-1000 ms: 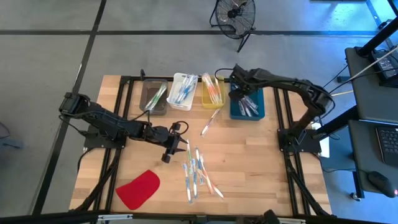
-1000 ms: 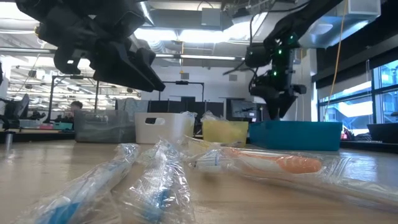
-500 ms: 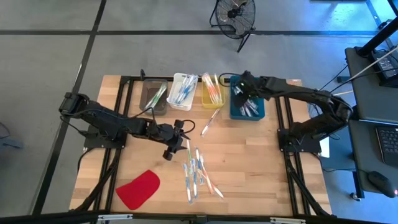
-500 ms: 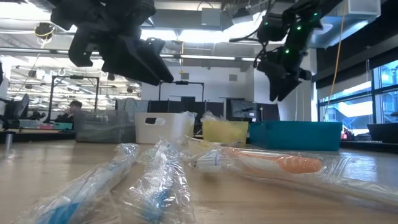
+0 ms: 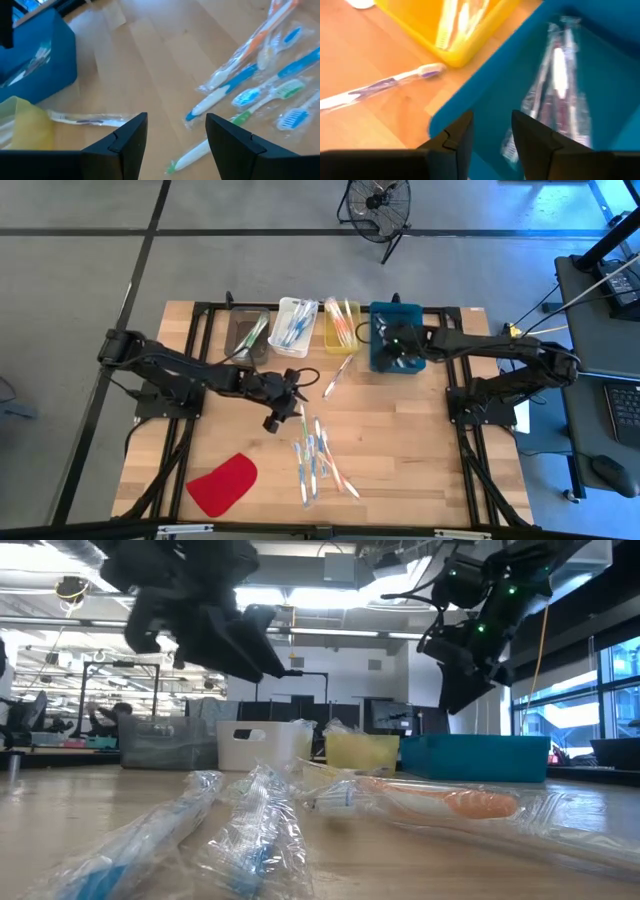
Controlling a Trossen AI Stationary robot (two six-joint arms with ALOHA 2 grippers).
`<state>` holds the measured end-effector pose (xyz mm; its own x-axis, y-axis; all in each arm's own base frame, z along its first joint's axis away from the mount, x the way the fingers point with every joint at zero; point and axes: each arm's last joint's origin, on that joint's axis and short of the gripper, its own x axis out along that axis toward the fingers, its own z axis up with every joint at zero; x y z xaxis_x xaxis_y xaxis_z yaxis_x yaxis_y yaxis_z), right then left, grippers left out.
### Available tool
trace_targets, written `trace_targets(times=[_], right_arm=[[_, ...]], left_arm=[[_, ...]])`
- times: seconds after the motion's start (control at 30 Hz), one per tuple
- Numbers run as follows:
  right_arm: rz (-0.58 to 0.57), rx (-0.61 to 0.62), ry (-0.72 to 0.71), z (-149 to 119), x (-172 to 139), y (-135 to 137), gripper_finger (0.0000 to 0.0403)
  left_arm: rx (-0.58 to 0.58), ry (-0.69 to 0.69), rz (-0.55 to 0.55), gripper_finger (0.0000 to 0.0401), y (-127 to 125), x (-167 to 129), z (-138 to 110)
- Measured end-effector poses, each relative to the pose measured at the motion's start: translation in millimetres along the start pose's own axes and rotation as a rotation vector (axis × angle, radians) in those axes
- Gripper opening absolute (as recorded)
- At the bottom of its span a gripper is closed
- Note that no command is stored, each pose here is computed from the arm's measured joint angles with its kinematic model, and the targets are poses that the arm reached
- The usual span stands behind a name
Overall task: Pick & Place Toothbrushes
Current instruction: Put the green toothbrush into the black bin
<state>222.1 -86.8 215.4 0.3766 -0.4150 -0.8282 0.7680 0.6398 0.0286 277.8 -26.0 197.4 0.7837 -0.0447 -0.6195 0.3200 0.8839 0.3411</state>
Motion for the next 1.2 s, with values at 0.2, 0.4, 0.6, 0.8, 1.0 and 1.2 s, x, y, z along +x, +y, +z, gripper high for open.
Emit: trace_targets(times=[0.2, 0.4, 0.6, 0.8, 1.0, 1.2], right_arm=[[0.047, 0.000, -0.013, -10.3, 5.5, 7.5, 0.0120], [0.068, -0.018, -0.016, -12.9, 3.9, 13.3, 0.0105], [0.087, -0.026, -0.032, -13.0, 2.8, 17.5, 0.0091], [0.097, -0.025, -0.043, -12.3, 2.4, 19.0, 0.0078], [0.101, -0.013, -0.043, -12.2, 2.4, 19.2, 0.0069], [0.102, -0.015, -0.042, -12.4, 2.3, 19.6, 0.0062]], left_arm=[[0.023, 0.157, -0.054, 0.0196, 10.3, 22.8, 6.5], [0.097, 0.334, -0.162, 0.0196, 9.0, 48.4, 2.7], [0.179, 0.338, -0.267, 0.0196, 4.9, 68.6, 1.8], [0.237, 0.372, -0.306, 0.0196, 0.5, 80.8, -7.6], [0.234, 0.394, -0.339, 0.0196, -0.2, 88.7, -15.0], [0.212, 0.423, -0.365, 0.0180, -0.1, 86.5, -18.4]])
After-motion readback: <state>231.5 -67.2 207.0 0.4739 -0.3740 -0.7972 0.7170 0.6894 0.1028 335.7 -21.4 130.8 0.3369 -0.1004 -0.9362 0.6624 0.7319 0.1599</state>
